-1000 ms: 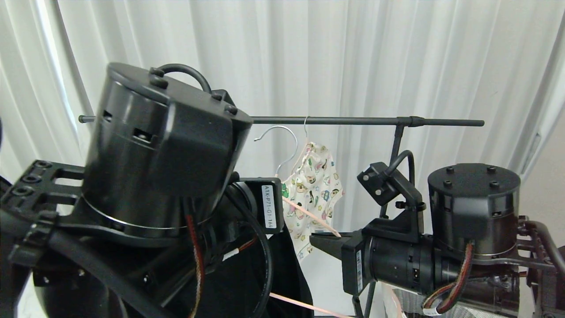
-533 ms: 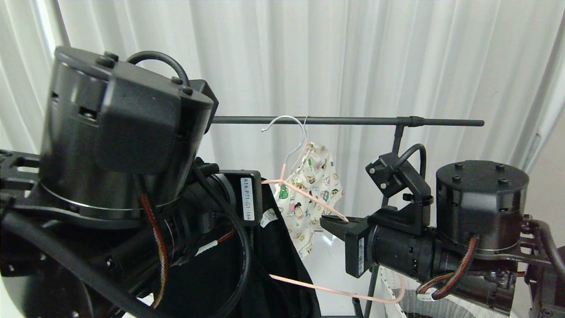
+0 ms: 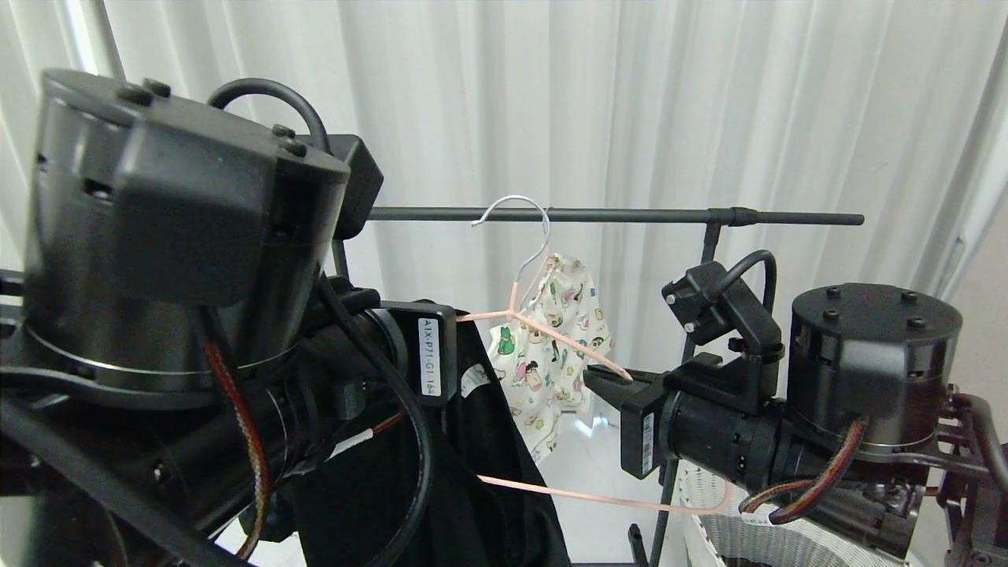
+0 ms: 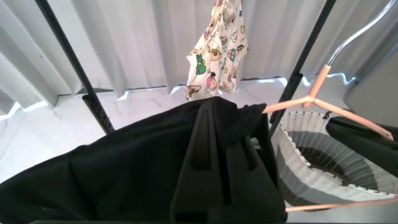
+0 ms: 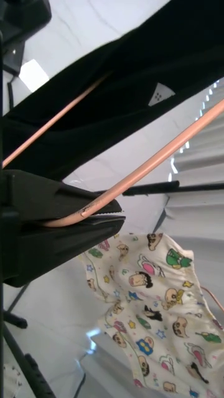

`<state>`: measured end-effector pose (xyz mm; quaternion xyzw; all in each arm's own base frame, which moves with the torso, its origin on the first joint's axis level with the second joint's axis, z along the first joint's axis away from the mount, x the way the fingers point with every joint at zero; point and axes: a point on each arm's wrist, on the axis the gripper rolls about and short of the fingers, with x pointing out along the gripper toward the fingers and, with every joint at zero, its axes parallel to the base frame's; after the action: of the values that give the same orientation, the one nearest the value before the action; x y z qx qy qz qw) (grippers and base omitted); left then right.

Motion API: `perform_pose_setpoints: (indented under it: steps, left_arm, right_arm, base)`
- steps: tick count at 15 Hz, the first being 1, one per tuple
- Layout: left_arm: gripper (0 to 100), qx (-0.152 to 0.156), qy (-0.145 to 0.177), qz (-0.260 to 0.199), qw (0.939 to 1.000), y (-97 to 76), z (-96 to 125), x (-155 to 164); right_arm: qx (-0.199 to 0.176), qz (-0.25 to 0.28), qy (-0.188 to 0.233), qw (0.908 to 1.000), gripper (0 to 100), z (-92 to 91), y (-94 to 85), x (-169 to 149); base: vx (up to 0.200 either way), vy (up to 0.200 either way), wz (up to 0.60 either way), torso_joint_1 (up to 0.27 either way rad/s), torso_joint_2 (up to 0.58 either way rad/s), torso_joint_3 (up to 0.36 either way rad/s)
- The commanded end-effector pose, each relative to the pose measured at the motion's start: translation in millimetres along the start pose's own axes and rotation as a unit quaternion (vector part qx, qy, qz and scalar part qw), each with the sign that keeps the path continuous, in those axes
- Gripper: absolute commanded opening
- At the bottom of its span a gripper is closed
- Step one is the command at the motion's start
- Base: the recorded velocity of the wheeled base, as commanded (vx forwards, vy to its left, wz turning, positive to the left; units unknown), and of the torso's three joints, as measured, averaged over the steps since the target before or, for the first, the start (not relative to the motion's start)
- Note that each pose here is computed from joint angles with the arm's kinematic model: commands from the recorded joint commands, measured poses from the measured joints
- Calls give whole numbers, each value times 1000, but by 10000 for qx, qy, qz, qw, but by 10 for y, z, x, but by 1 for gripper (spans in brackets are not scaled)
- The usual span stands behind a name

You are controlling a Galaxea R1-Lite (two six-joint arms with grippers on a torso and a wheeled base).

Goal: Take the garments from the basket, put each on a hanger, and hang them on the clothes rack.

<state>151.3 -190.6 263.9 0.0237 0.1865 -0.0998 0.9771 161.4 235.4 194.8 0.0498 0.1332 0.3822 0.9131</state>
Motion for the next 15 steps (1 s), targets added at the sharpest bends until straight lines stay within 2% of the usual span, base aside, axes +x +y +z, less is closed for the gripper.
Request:
perform_pose_setpoints:
  steps: [1,3,5,6,8,9,10,15]
  left_arm:
    - [0,-9,-11,-20,10000,-1,5,-11]
    - [0,-31,-67,-89,9999,-26,11,-26]
    - [0,142,-88,-280,9995,-107,-15,-76]
    - [0,261,-57,-261,9993,-109,-52,-54]
    - [0,90,-258,-103,9996,-31,-77,55]
    - [0,143,-321,-96,9993,-21,-94,67]
    - [0,385,-444,-187,9981,-6,-163,84]
    - [0,835,-823,-1080,9872,-93,-180,140]
  right_arm:
    - [-29,27,-69,10000,0,17,10,-2]
    - [-54,51,-72,9999,0,12,19,4]
    - [-238,33,-68,9997,0,2,15,20]
    - [-326,-33,-87,9994,0,13,-15,20]
    - [-502,-307,-195,9981,0,80,-158,8]
    - [-561,-371,-232,9975,0,103,-194,-4]
    - [-667,-440,-296,9964,0,142,-237,-32]
    - [-713,-300,-263,9967,0,116,-154,-31]
  base:
    - [0,0,0,0,0,0]
    - [0,0,0,0,0,0]
    - [0,0,0,0,0,0]
    - [0,0,0,0,0,0]
    - [0,0,0,0,0,0]
    - [0,0,0,0,0,0]
    - [0,0,0,0,0,0]
    - [0,0,0,0,0,0]
